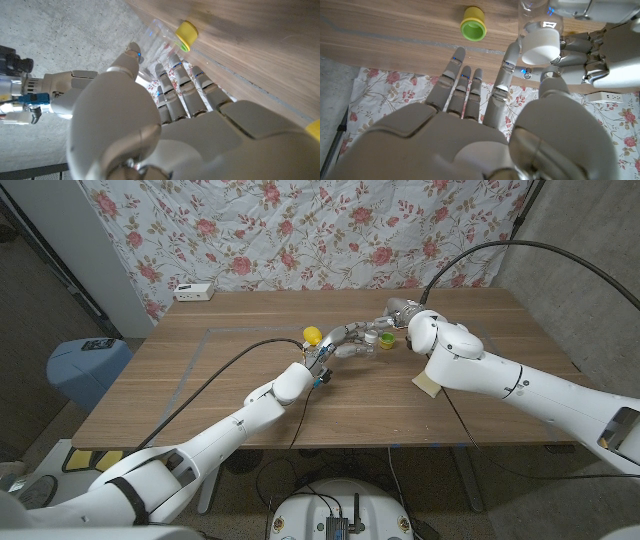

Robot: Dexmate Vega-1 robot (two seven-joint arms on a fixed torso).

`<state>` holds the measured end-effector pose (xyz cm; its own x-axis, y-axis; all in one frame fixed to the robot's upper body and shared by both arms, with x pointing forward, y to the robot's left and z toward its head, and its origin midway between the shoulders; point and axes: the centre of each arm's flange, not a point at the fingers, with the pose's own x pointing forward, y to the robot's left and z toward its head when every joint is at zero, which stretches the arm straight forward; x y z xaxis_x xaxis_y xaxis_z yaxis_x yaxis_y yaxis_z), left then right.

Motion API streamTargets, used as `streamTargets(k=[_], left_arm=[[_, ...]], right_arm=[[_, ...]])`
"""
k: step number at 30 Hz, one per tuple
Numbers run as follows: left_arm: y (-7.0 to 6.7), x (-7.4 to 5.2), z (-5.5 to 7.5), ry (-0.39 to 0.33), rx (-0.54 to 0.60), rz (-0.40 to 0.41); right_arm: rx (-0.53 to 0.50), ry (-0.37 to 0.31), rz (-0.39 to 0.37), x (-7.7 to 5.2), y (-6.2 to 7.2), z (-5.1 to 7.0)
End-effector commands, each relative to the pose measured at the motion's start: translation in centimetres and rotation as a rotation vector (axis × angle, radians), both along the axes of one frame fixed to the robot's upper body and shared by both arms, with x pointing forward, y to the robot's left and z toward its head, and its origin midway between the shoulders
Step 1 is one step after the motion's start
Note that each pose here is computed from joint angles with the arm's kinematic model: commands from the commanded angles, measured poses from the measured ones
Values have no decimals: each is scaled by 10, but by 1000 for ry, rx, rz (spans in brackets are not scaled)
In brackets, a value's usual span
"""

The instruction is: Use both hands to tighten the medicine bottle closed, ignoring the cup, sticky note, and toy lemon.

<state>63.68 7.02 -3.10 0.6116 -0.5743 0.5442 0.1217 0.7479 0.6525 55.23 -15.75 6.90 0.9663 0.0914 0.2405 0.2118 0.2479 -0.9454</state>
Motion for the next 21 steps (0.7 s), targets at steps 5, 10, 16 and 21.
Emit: streamTargets(k=[5,10,16,21], left_arm=[[2,-2,-1,-4,-2,2],[5,-3,-1,-8,-10,13],[12,-5,0,-14,-11,27],[17,-7,1,-19,-14,36]], right_arm=[[-5,-9,0,-8,-4,4],[1,-8,3,-10,-7,5],[21,-27,10,-12,-9,5],[41,-44,20,-14,-10,5]])
